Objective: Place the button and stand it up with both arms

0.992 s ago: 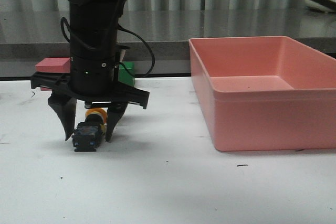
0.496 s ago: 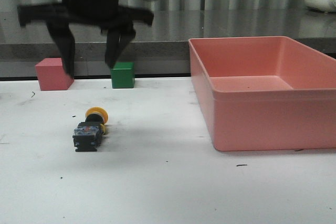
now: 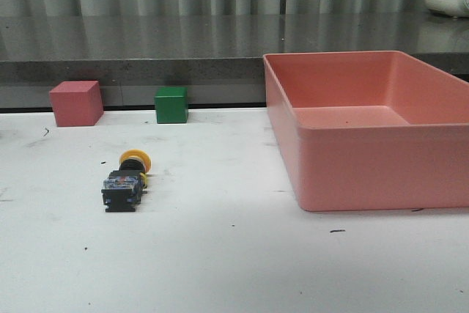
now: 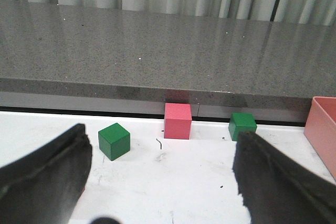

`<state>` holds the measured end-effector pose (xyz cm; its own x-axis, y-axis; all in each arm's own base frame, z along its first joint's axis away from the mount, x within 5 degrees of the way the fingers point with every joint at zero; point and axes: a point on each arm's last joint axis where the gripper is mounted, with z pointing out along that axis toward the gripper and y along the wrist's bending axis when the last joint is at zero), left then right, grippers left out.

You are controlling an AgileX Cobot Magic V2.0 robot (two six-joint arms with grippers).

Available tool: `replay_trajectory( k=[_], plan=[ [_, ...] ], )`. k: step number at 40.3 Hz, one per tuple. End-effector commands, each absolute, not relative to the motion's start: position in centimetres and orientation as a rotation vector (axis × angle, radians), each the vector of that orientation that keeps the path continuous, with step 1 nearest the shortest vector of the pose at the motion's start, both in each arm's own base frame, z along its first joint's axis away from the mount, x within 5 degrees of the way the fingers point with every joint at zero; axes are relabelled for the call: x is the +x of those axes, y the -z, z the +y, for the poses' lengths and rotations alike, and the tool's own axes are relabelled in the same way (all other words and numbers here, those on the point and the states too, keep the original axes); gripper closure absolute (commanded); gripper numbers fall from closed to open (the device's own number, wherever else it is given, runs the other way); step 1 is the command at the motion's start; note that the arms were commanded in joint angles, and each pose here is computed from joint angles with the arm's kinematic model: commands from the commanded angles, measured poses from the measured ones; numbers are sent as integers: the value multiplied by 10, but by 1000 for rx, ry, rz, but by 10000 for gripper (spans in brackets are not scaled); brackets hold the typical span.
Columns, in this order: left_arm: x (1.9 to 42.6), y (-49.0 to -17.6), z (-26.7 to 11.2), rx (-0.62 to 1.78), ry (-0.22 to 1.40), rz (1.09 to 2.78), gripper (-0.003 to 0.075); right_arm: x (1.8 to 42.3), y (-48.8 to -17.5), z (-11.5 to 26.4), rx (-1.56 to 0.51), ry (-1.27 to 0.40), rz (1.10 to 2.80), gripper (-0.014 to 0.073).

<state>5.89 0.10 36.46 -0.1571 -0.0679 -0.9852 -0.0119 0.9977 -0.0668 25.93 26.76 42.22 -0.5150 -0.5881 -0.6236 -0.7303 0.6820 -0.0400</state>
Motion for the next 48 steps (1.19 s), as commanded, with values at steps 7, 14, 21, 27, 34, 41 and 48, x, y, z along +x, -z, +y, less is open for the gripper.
replay_trajectory(
  k=[7,14,21,27,34,41,48],
  plan=[
    [61,-380,1,-53,50,1637,174,208,-459,211,-924,-372,2053,119],
    [61,-380,1,-53,50,1637,174,175,-451,177,-903,-382,1996,119],
    [61,-380,1,-53,50,1637,174,141,-438,140,-880,-395,1933,119],
    [61,-380,1,-53,50,1637,174,114,-423,111,-866,-387,1891,119],
    [61,-380,1,-53,50,1637,174,86,-402,78,-857,-337,1841,119],
    [61,-380,1,-53,50,1637,174,61,-384,51,-828,-355,1785,119],
    [61,-380,1,-53,52,1637,174,44,-373,33,-801,-372,1735,119]
  ],
)
